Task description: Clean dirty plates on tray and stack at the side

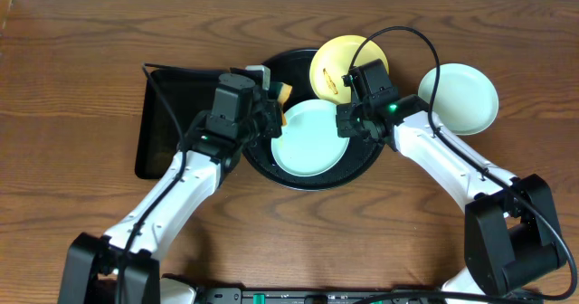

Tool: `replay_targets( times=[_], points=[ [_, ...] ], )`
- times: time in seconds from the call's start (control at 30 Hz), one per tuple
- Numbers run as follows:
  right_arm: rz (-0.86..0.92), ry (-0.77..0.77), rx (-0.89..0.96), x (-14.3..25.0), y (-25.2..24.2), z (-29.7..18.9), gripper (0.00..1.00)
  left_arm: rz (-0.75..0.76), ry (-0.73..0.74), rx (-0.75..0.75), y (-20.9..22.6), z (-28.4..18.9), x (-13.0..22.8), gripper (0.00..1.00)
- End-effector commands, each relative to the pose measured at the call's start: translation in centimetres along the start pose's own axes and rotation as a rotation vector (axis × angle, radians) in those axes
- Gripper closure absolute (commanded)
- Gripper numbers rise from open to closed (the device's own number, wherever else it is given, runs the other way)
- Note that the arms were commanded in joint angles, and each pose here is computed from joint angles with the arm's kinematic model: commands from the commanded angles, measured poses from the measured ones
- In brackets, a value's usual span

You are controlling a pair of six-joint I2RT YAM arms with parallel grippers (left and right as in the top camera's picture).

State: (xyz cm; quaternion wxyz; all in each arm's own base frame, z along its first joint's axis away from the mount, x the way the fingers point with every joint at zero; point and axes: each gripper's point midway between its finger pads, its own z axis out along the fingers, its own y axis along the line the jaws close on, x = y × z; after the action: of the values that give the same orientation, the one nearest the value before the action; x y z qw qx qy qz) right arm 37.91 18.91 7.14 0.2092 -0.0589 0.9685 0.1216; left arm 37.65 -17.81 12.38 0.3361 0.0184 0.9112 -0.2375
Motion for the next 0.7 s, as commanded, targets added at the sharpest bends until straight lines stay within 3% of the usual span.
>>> replay_targets(
  times=[0.0, 0.23, 0.27, 0.33, 0.47, 0.53, 0.57, 0.6, 0.63, 0.67],
  points=[
    [0.003, 0.010, -0.003, 0.5, 0.4, 0.2, 0.99, 0.009, 0.004, 0.009, -0.7, 0.7, 0.0, 0.92],
    [0.003, 0.010, -0.003, 0.5, 0.4, 0.2, 0.99, 0.039, -0.038, 0.051, -2.1, 1.9, -0.7, 0.83],
    [0.003, 0.010, -0.003, 0.5, 0.4, 0.2, 0.99, 0.039, -0.040, 0.052, -2.1, 2.1, -0.7, 0.83],
    [0.003, 0.011, -0.003, 0.5, 0.4, 0.2, 0.99, 0.038, -0.036, 0.050, -2.0, 2.4, -0.6, 0.92],
    [0.003, 0.010, -0.003, 0.5, 0.4, 0.2, 0.99, 0.036, -0.023, 0.045, -1.6, 3.2, -0.1, 0.92],
    [0.003, 0.010, -0.003, 0.5, 0.4, 0.2, 0.99, 0.036, -0.024, 0.045, -1.5, 3.6, -0.1, 0.78],
    [0.003, 0.010, -0.003, 0.5, 0.4, 0.2, 0.99, 0.036, -0.025, 0.046, -1.5, 3.8, -0.1, 0.76],
    [0.003, 0.010, -0.003, 0.5, 0.4, 0.2, 0.99, 0.037, -0.029, 0.047, -1.5, 3.9, -0.1, 0.79],
    [0.003, 0.010, -0.003, 0.5, 0.4, 0.2, 0.99, 0.038, -0.033, 0.049, -1.5, 3.9, -0.2, 0.92],
    [0.003, 0.010, -0.003, 0.5, 0.4, 0.2, 0.99, 0.038, -0.036, 0.050, -1.6, 4.0, -0.3, 0.92]
  ],
)
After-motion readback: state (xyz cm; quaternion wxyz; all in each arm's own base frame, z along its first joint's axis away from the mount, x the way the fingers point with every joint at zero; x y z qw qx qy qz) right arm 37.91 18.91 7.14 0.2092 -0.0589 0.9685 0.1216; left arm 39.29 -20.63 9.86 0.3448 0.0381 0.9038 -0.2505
